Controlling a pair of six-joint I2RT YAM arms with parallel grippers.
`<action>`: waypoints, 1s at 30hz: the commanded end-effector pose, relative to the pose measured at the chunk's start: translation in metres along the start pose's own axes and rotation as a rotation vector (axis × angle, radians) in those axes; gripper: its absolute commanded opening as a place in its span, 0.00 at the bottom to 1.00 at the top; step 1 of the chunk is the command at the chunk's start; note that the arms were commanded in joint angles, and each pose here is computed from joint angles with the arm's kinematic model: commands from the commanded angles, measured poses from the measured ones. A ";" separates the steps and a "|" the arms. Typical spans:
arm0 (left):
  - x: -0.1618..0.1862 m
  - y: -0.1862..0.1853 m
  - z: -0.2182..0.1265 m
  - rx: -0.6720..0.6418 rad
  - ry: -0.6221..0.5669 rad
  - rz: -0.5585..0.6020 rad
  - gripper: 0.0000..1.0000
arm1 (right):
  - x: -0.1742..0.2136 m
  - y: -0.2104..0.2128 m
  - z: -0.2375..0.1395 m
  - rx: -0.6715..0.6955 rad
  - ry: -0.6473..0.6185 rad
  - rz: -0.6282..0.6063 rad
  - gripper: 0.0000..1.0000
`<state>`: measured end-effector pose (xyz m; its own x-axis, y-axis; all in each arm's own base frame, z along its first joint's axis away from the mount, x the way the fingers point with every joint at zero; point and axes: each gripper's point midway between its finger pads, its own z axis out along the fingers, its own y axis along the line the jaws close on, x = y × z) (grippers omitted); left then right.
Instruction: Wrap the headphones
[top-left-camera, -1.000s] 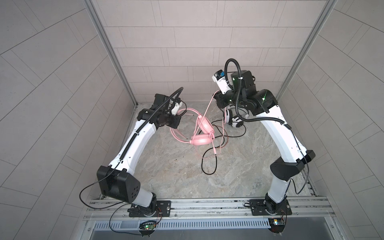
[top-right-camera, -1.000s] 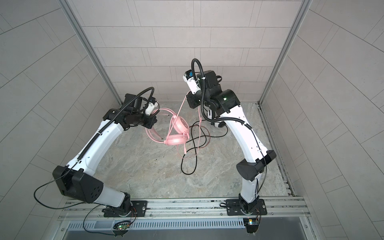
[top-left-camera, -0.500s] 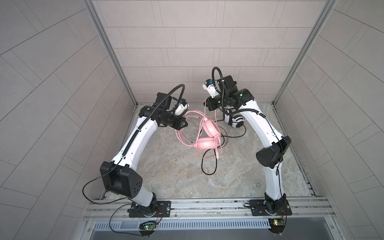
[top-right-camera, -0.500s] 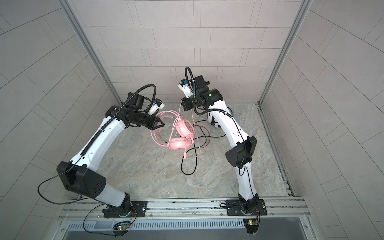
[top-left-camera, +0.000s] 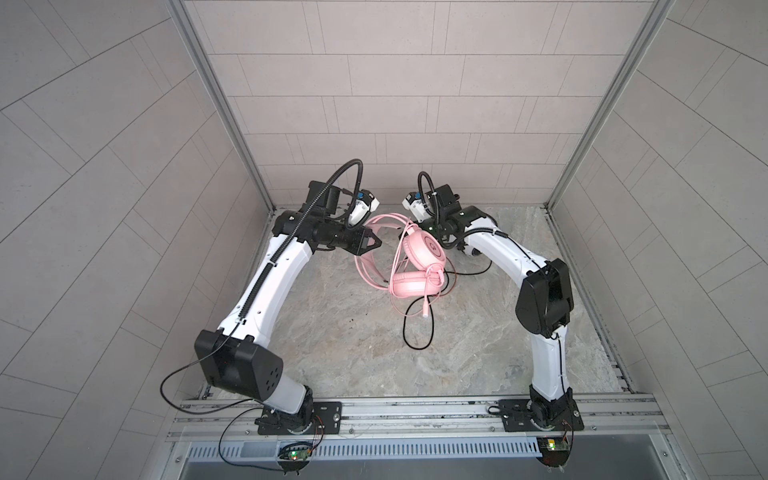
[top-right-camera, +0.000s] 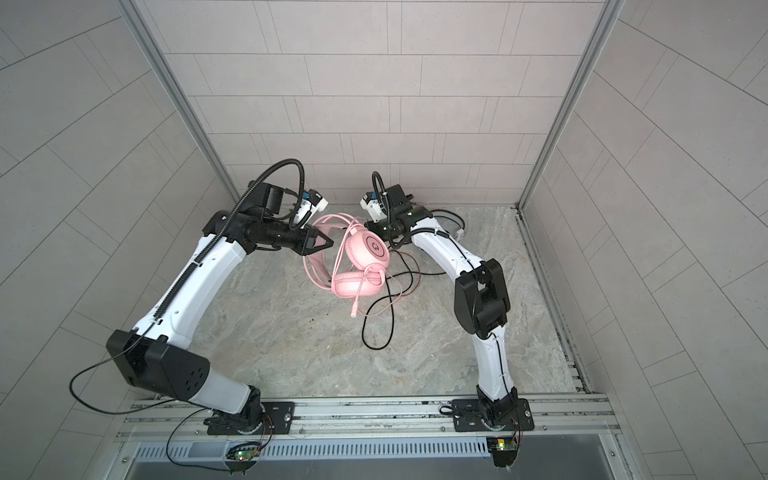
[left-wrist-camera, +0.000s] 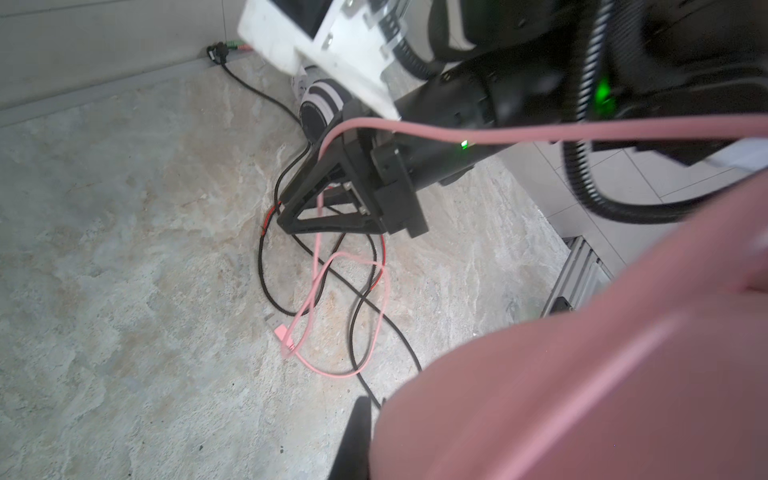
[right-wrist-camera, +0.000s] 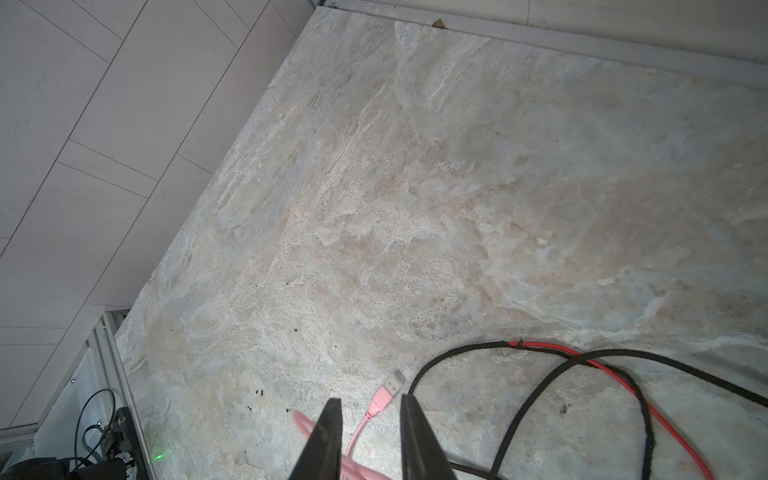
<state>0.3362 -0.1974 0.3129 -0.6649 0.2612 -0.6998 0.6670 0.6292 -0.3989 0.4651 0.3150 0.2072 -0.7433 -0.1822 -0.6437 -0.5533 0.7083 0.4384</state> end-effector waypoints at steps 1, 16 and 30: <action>-0.028 -0.034 -0.028 0.091 -0.115 0.040 0.00 | -0.038 0.023 -0.022 -0.072 -0.154 -0.021 0.26; -0.066 -0.063 -0.064 0.195 -0.281 0.017 0.00 | -0.024 0.015 0.021 -0.156 -0.166 0.075 0.32; -0.098 -0.053 -0.086 0.275 -0.416 -0.076 0.00 | 0.019 0.024 0.068 -0.220 -0.068 0.096 0.34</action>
<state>0.3490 -0.1977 0.4190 -0.6066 -0.0701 -0.7919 0.6817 0.4666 -0.5635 0.4680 0.3687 0.1622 -0.7777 -0.0658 -0.6252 -0.5403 0.5783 0.6112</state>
